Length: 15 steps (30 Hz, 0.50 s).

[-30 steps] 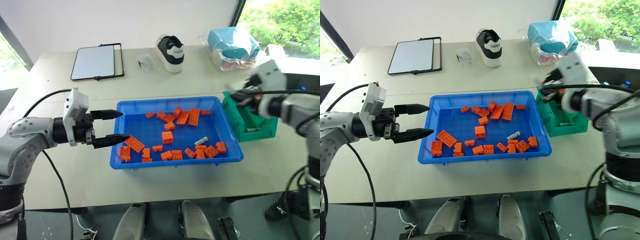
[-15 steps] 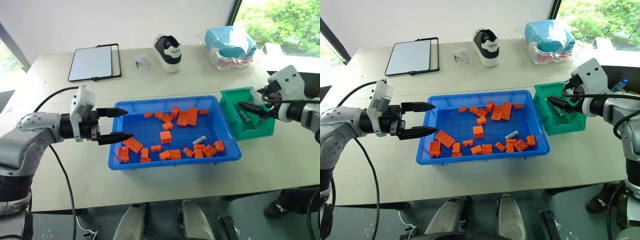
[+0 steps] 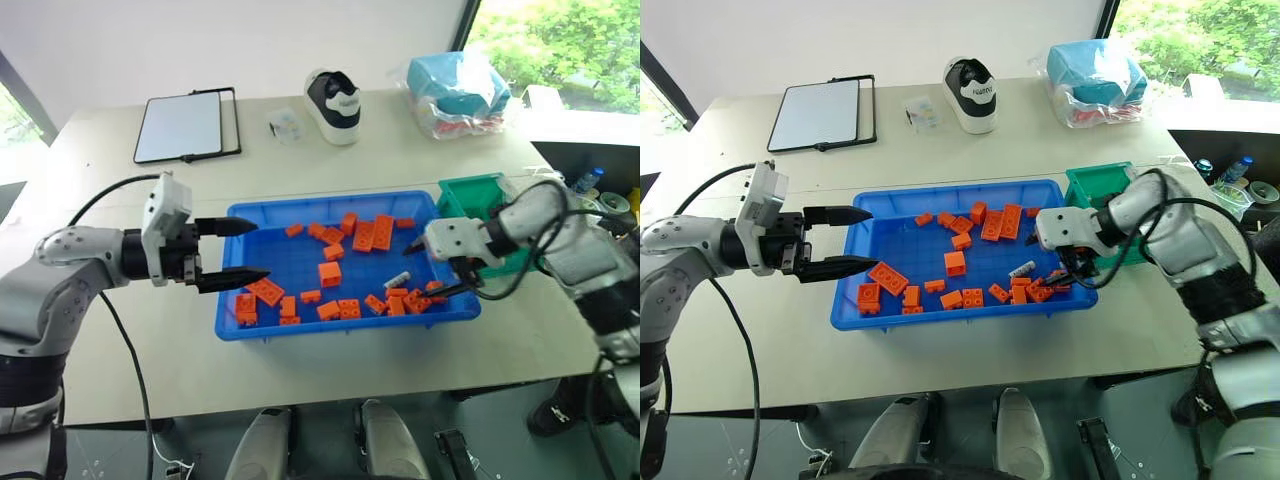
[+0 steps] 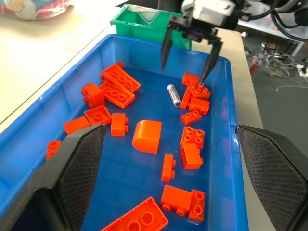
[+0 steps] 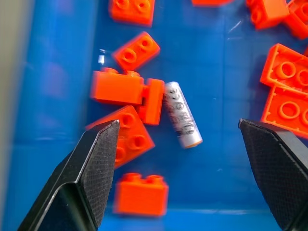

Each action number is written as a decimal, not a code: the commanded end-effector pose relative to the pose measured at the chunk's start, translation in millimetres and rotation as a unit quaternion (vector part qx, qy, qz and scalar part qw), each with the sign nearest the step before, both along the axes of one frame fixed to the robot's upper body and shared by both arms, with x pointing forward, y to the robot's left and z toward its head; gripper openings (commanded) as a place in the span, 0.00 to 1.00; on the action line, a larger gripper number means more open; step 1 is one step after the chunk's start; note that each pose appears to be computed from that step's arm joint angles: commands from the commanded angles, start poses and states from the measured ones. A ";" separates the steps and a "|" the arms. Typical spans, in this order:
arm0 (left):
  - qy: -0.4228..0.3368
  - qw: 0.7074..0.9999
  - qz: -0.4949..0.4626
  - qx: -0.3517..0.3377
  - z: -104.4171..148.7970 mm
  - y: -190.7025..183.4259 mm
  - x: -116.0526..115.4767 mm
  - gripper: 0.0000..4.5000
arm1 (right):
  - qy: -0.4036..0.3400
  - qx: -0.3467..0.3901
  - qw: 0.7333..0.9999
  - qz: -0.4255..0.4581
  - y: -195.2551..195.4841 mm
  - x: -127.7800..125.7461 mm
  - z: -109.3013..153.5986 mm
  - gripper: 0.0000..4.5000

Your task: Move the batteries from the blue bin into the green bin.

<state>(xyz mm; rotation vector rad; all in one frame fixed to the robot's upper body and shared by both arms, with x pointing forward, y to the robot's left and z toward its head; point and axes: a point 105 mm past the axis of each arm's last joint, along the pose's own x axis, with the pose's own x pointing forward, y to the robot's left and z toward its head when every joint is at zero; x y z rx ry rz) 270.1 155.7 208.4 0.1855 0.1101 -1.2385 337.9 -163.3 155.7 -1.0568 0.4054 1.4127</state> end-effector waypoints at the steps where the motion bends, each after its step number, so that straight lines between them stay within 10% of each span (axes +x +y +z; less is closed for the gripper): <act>1: -0.023 1.000 0.012 0.001 11.4 5.2 -6.7 1.00 | -0.018 0.004 1.000 0.004 1.6 15.0 9.9 0.90; 15: -0.027 0.999 0.042 -0.002 16.1 11.8 -12.3 1.00 | 0.014 -0.034 0.999 0.033 -7.1 18.1 -31.6 0.85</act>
